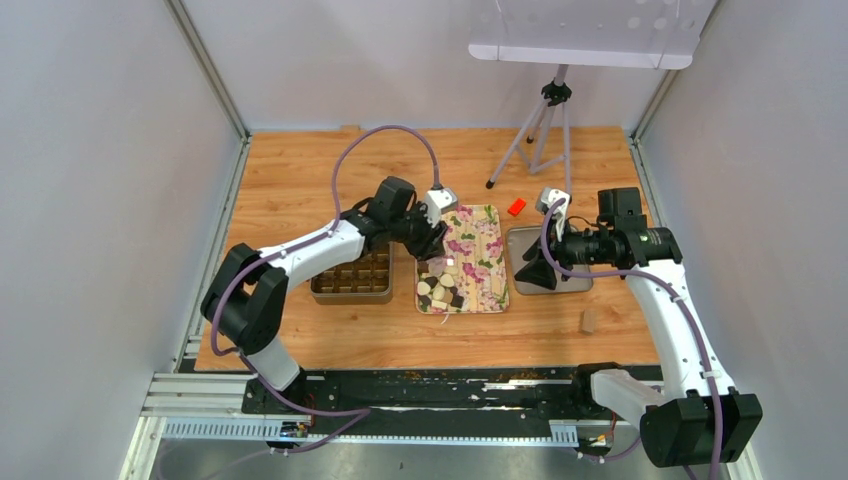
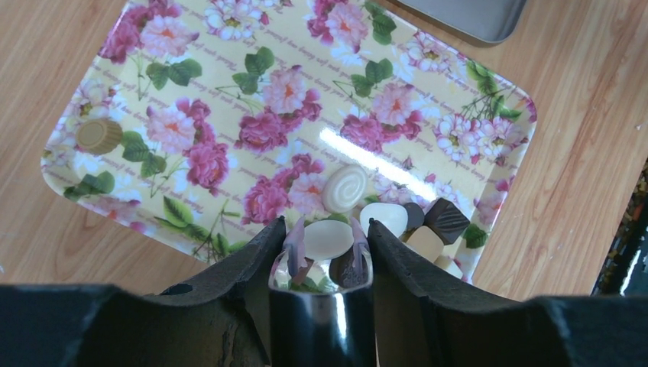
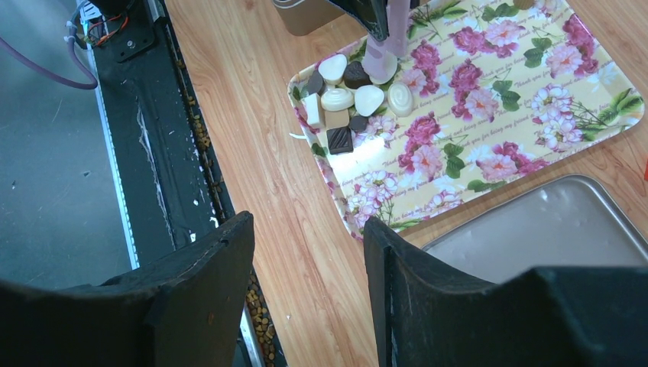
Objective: Pack the chocolate
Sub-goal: Pick up the fake chocolate from the plate.
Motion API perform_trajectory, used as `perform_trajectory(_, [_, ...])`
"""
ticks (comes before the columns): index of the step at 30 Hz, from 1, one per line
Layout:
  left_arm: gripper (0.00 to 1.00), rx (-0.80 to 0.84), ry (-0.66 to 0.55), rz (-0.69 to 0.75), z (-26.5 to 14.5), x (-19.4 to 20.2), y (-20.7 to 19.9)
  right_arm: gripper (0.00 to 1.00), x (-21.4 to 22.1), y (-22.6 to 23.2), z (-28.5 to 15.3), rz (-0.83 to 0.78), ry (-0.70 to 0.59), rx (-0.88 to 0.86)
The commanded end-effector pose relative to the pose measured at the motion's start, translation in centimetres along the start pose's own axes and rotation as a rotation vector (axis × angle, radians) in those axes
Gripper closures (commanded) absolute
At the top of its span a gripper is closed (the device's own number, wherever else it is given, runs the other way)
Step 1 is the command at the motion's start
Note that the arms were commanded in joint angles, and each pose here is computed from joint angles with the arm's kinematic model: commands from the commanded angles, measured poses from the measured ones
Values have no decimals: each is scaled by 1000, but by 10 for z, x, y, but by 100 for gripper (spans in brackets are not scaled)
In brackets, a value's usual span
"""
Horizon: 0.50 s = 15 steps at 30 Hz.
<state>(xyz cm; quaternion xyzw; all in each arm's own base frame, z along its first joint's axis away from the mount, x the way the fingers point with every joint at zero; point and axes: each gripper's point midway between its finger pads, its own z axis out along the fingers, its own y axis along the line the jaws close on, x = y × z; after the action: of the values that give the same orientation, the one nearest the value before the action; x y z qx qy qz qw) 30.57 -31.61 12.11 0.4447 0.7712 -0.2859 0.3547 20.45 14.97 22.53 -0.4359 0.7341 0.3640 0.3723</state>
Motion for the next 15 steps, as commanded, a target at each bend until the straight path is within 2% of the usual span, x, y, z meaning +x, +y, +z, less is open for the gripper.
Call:
perform_trajectory(1, [49,28,-9,42,10,-3,-2,45,-9,1,-2,-50,-34,-2])
perform_trajectory(13, [48,34,40,139,24,12,3,46,-10,0,-1,-48,-34,-9])
perform_trajectory(15, [51,46,24,157,20,8,-1,46,-10,0,-1,-49,-32,-8])
